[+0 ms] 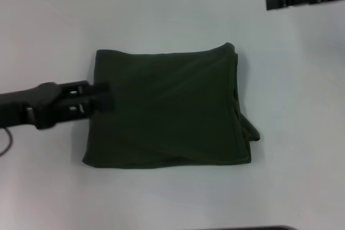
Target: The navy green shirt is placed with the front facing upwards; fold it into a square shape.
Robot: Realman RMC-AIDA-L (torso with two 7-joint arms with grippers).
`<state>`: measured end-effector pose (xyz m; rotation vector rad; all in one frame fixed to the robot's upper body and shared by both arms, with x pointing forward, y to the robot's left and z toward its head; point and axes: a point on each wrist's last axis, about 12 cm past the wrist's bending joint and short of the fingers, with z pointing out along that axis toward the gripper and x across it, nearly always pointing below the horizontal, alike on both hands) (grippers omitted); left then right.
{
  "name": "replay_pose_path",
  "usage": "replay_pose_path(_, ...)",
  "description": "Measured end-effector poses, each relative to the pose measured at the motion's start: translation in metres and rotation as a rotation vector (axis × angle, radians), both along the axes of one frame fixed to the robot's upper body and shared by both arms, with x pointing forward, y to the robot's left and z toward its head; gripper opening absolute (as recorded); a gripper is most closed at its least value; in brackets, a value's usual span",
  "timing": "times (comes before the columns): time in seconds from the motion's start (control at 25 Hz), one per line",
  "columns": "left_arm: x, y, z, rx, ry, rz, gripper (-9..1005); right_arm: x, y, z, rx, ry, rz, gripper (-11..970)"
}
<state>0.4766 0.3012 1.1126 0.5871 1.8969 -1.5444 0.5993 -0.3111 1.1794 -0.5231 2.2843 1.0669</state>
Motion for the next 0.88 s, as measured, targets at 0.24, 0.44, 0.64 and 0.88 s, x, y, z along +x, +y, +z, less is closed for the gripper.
replay_pose_path(0.24, -0.008, -0.02, -0.013, -0.051, -0.29, -0.076, 642, -0.008, 0.027, -0.022, 0.104, -0.274, 0.106, 617)
replay_pose_path(0.44, -0.029, -0.029, -0.035, -0.062, -0.552, -0.048, 641, -0.031, 0.048, -0.048, 0.066, -0.512, 0.285, 630)
replay_pose_path(0.64, -0.032, -0.037, -0.05, -0.043, -0.591, 0.0, 622, -0.045, 0.045, -0.058, 0.096, -0.593, 0.31, 658)
replay_pose_path(0.88, -0.032, -0.038, -0.06, 0.005, -0.649, 0.027, 597, -0.064, 0.055, -0.078, 0.107, -0.66, 0.428, 677)
